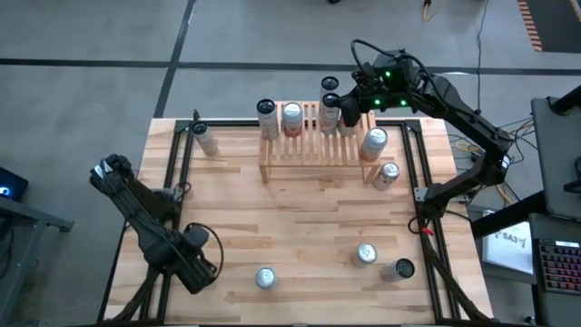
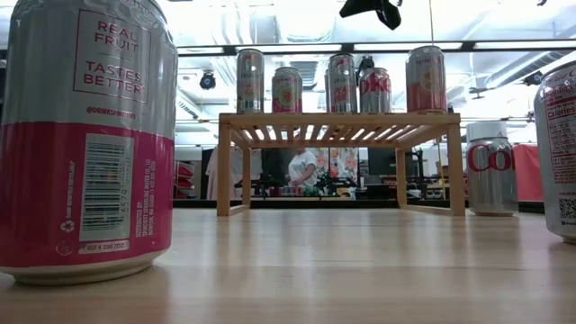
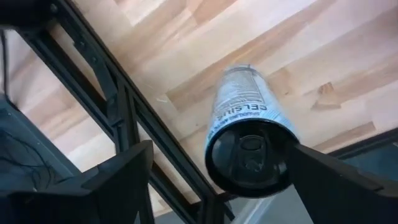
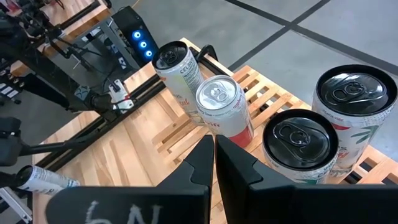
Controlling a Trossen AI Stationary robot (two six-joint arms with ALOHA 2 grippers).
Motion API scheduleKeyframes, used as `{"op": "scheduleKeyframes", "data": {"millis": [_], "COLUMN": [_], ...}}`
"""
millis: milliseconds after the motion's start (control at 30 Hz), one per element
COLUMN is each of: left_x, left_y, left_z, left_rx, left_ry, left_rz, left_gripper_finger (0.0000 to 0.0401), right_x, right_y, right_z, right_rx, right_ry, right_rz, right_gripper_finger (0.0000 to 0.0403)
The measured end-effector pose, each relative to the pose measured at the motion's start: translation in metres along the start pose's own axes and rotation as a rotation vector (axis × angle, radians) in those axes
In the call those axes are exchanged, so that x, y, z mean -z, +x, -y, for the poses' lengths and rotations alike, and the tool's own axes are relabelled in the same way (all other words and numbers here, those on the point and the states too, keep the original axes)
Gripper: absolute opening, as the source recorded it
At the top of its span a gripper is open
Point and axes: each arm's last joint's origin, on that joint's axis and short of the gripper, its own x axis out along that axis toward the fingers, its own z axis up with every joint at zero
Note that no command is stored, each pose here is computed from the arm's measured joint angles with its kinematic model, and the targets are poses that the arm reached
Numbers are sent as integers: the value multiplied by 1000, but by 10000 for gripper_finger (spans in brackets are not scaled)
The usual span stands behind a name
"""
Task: Place canned beverage on shelf
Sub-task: Put the blue soda can on the shelf
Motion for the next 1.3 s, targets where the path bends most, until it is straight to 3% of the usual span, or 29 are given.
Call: {"op": "scheduleKeyframes", "data": {"millis": [233, 1300], "left_x": [6, 6], "left_y": [3, -4], "left_z": [6, 8], "left_rx": [74, 142], "left_ry": [-2, -12], "left_rz": [-26, -17], "left_gripper_finger": [345, 345], "right_x": [0, 0], "right_y": [0, 0], "right_z": [0, 0], "right_rx": [-2, 0], "right_ry": [0, 0], "right_rz": [-1, 1], "right_gripper_finger": [9, 9]}}
